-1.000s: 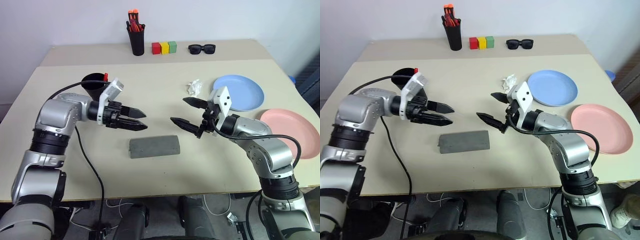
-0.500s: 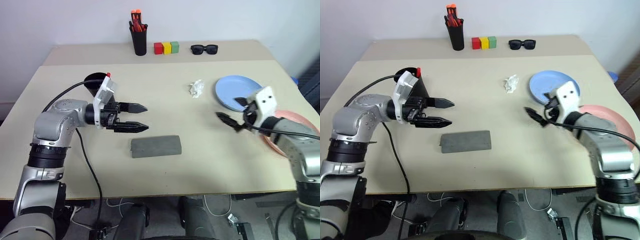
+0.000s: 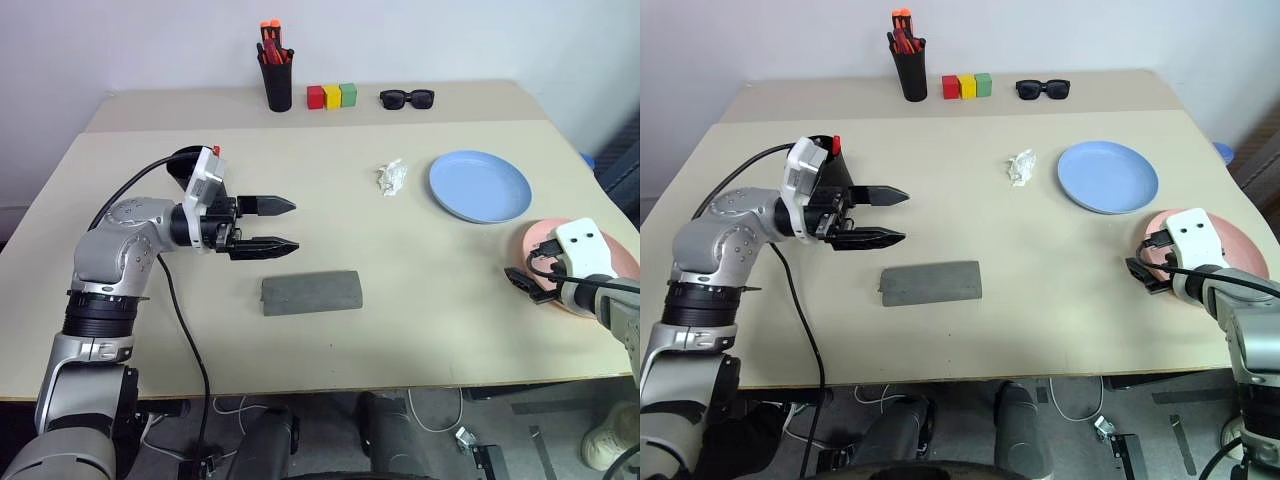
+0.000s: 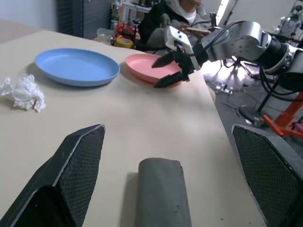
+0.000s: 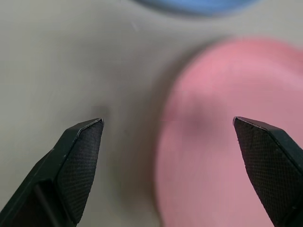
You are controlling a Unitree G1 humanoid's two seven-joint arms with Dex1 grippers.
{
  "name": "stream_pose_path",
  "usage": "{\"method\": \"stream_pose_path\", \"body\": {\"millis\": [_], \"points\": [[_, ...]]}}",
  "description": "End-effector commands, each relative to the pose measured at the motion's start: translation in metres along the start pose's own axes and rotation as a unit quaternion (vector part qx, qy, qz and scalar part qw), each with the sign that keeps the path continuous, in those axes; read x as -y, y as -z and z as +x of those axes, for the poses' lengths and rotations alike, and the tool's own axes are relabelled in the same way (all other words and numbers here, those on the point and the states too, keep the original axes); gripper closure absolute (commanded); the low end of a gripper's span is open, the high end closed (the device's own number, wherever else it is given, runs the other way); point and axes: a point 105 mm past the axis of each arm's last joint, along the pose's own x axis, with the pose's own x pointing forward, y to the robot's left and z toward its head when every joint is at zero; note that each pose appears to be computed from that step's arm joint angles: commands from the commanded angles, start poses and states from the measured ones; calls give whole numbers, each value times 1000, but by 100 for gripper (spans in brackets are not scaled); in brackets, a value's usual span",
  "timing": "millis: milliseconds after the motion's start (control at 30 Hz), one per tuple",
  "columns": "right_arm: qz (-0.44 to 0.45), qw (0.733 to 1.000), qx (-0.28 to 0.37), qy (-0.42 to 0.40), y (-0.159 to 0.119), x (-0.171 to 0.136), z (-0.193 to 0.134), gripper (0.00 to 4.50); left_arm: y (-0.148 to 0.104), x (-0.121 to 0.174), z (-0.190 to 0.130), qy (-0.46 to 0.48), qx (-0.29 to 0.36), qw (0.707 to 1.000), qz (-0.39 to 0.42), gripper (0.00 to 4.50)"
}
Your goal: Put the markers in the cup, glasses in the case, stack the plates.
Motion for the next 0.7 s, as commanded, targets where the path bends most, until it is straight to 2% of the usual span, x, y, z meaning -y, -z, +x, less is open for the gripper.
{"method": "stream_pose_path", "body": {"millis": [33,233,400,500,600,700], "points": [[33,999,-13,21,7,13,-3,125,-2,4,-1,0,-13,1000,24,0],[25,998,-15,46,5,26,-4,443,-3,3,1,-8,-17,999,26,0],[35,995,28,86,-21,46,-7,443,1,-10,0,-42,-21,998,39,0],[23,991,90,98,-54,51,-4,443,1,-16,-2,-59,-19,997,47,0],[11,987,138,87,-85,45,7,443,-1,-20,-3,-72,-7,996,55,0],[-10,984,169,55,-113,26,32,443,0,-21,-5,-83,-4,994,63,0]]}}
